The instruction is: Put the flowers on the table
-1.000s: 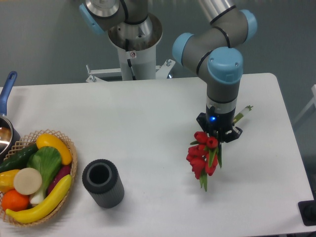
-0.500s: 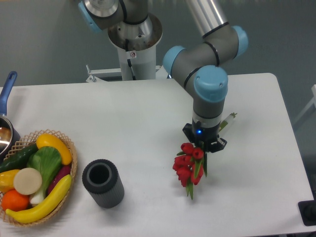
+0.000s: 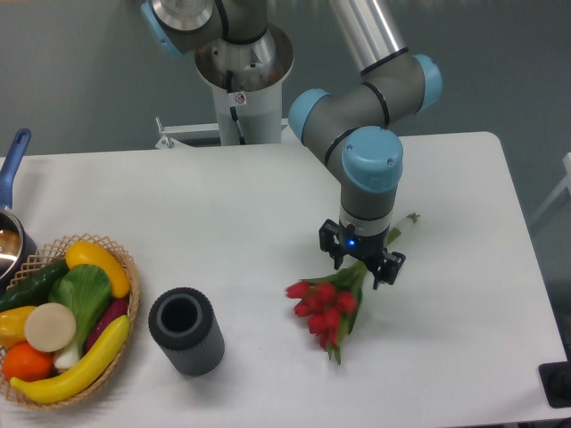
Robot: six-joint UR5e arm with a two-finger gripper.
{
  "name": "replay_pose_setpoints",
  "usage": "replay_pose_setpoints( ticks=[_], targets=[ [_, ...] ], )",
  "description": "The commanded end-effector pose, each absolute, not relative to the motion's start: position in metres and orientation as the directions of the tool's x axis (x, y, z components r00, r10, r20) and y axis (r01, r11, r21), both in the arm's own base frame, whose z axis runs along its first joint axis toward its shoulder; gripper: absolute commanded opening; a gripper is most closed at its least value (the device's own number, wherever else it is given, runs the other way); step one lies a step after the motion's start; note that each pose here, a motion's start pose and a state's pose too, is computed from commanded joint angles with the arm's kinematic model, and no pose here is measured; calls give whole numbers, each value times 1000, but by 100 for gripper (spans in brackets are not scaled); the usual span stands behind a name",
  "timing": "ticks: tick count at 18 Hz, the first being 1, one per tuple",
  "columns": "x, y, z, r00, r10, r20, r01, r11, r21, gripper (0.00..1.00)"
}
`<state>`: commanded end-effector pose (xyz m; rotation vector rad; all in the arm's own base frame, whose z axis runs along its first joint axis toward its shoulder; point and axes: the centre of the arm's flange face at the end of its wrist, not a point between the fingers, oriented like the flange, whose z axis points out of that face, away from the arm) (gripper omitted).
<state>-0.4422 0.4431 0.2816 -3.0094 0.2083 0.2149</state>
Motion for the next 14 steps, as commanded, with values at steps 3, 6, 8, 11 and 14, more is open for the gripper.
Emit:
replay_pose_setpoints(
  ticks=[3,6,8,11,14],
  targets=[
    [-455,426,289,981,-103,-163,-123,-986,-114,100],
    [-465,404,313,976,-109,-191,-133,-983,-122,100],
    [-470,394,316,960,-195,-200,-218,-970,-106,100],
    [-475,383,321,946,-250,-206,-273,-958,-89,100],
    [-476,375,323,945,-277,-174,-293,-953,-75,100]
  ],
)
